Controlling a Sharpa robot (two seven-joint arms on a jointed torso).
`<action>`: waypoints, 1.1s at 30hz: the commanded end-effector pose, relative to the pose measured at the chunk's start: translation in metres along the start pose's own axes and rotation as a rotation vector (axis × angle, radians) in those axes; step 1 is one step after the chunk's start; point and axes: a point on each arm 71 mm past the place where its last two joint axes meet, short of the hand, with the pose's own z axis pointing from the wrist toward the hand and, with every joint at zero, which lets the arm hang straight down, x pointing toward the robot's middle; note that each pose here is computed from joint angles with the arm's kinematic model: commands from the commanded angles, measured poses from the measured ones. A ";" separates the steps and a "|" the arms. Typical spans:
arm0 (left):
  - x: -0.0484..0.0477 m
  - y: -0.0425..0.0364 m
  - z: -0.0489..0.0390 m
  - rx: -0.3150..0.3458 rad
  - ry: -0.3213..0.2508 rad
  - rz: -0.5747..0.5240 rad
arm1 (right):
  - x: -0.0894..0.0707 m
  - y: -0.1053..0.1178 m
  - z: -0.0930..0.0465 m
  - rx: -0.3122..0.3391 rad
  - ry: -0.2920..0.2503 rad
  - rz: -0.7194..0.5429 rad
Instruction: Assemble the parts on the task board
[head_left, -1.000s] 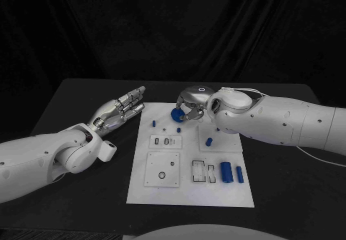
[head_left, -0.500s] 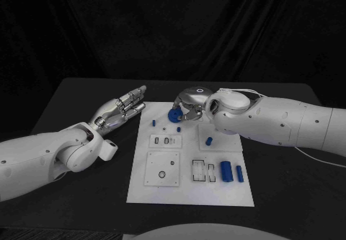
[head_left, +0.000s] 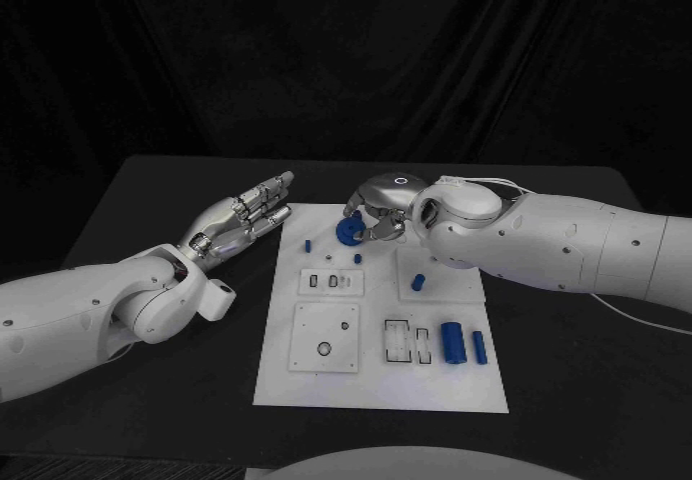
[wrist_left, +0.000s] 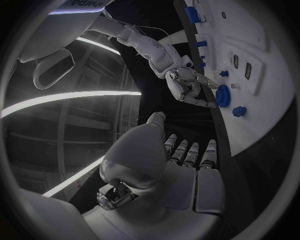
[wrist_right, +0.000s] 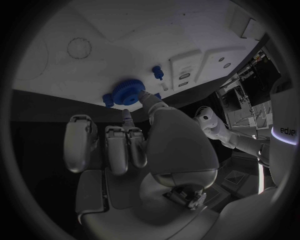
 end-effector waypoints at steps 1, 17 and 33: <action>0.0011 -0.0020 0.0016 0.013 0.011 -0.007 | 0.001 -0.001 -0.001 0.005 -0.001 -0.001; 0.0018 -0.0015 0.0033 0.013 0.015 -0.008 | 0.007 -0.008 -0.001 0.049 0.075 -0.008; 0.0021 -0.0008 0.0048 0.013 0.018 -0.009 | 0.012 -0.013 0.000 0.076 0.098 -0.010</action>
